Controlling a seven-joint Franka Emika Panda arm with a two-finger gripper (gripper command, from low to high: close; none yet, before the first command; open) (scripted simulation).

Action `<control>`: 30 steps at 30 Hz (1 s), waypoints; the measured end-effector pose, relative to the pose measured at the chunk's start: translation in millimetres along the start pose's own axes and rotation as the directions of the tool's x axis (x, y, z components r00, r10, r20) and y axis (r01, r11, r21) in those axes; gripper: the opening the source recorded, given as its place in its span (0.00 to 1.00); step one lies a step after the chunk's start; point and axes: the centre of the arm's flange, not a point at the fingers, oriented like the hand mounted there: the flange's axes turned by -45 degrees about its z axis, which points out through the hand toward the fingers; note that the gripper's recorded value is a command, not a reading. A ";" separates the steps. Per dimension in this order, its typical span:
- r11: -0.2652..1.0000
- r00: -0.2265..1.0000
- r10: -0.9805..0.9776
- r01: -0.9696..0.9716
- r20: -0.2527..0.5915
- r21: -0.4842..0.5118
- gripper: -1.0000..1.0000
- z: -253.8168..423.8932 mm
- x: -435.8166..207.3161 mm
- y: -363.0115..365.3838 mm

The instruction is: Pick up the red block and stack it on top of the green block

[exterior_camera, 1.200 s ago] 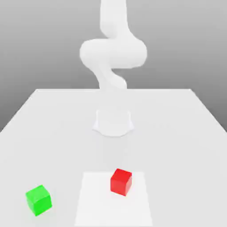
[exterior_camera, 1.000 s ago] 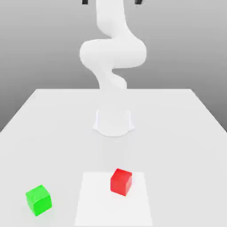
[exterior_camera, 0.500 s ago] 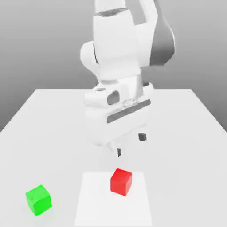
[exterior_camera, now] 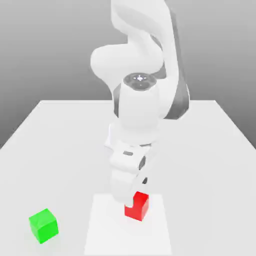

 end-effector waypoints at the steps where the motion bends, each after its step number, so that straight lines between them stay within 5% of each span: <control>1: 1.000 1.000 0.000 0.000 0.000 0.000 0.50 3.8 -0.1 0.1; 9: 1.000 1.000 0.005 -0.005 0.005 0.014 0.50 42.6 -3.6 -8.0; 10: 1.000 1.000 0.006 -0.006 0.006 0.016 0.00 45.5 -4.0 -9.1; 30: 1.000 1.000 0.004 -0.004 0.001 0.005 0.00 -9.5 -1.4 -1.2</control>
